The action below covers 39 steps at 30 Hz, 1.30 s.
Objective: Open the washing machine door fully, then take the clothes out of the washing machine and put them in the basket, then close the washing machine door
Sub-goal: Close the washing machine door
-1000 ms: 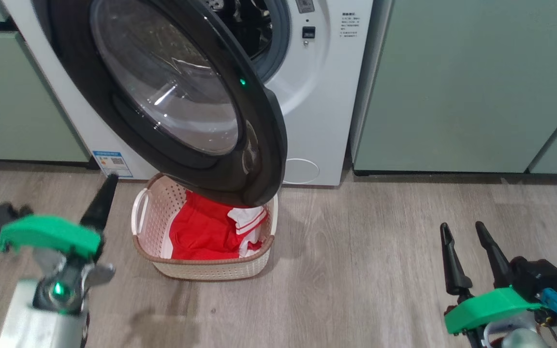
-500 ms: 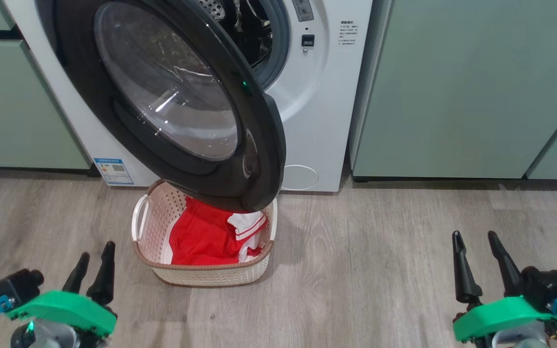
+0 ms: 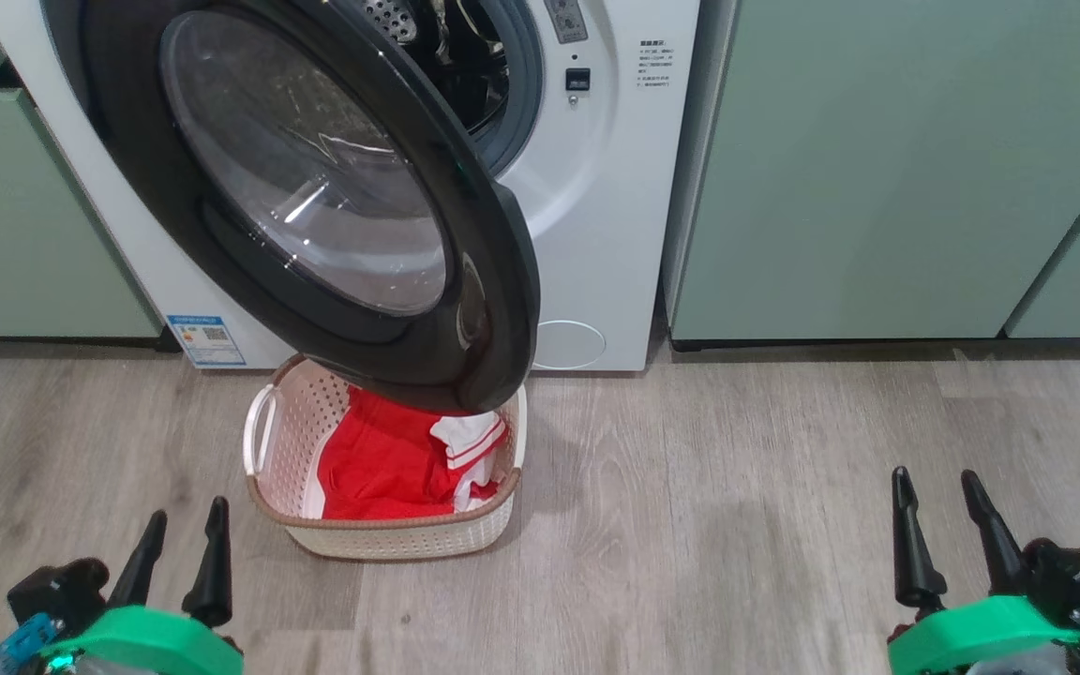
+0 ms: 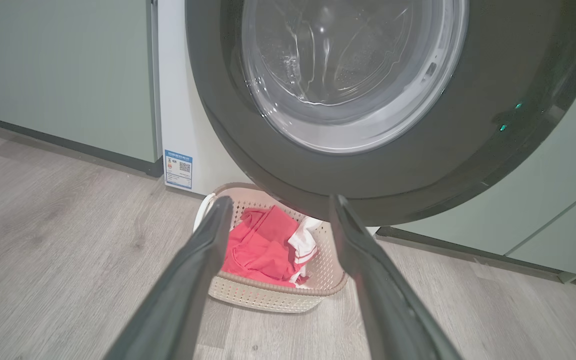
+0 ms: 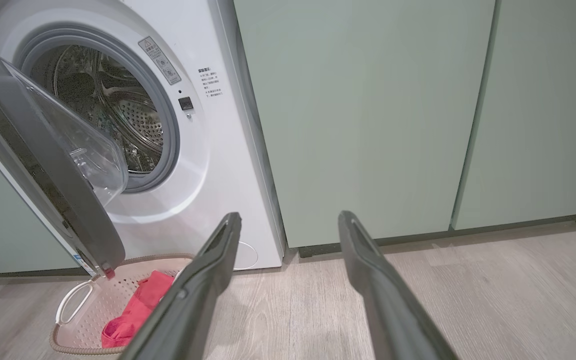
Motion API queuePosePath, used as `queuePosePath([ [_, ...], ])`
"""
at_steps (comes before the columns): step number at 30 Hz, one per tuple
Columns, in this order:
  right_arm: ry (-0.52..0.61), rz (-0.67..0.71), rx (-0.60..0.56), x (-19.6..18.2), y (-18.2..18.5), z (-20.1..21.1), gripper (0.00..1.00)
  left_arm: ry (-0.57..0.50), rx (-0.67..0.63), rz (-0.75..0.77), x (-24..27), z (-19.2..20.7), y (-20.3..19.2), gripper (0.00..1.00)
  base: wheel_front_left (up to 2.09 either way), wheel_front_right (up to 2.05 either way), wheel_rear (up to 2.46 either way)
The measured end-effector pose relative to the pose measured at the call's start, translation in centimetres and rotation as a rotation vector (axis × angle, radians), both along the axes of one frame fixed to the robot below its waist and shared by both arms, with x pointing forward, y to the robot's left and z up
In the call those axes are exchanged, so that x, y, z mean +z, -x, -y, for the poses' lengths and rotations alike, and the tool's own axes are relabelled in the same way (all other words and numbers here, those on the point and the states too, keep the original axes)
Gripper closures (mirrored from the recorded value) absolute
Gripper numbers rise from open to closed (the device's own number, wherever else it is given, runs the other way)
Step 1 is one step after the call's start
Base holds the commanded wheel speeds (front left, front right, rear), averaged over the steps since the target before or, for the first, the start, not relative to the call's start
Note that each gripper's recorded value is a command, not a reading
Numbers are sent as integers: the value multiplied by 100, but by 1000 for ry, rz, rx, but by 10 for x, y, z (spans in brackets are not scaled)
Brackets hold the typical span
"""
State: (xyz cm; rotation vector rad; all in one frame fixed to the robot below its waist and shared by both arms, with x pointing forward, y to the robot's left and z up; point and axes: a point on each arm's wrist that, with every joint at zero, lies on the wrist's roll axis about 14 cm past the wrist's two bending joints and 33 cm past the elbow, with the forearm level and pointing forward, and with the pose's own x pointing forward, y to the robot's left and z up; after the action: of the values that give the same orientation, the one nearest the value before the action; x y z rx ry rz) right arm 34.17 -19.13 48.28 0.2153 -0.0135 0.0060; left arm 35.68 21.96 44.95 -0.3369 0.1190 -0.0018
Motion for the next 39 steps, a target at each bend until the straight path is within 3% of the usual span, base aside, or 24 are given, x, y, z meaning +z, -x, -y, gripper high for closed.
queuePosePath([
  [16, -37, -11, -14, -4, 1, 0, 0, -29, 17, 20, 4, -1, -1, 0, 0, 0, 0],
  [17, -45, -9, -15, -4, 1, 0, 12, -29, 17, 20, 4, -1, -1, 0, 0, 0, 0],
  [18, -53, -7, -17, -3, 1, 0, 49, -29, 18, 20, 4, -1, -1, 0, 0, 0, 0],
  [19, -68, -5, -19, -2, 0, 1, 100, -30, 18, 20, 4, -1, -1, 0, 0, 0, 0],
  [23, -117, 39, -7, 12, -11, -5, 100, -54, 14, 9, 1, -2, 2, 0, 0, 0, 0],
  [28, -123, 214, 43, 73, -44, -13, 100, -54, 35, -1, -3, -8, 9, 0, 0, 0, 0],
  [29, -120, 288, 78, 100, -55, -22, 100, -50, 41, -3, -4, -9, 12, 0, 0, 0, 0],
  [32, -116, 383, 147, 135, -65, -42, 100, -41, 59, -7, -6, -9, 19, 0, 0, 0, 0],
  [39, -110, 528, 393, 190, -71, -123, 100, -9, 136, -15, -10, -23, 40, 0, 0, 0, 0],
])
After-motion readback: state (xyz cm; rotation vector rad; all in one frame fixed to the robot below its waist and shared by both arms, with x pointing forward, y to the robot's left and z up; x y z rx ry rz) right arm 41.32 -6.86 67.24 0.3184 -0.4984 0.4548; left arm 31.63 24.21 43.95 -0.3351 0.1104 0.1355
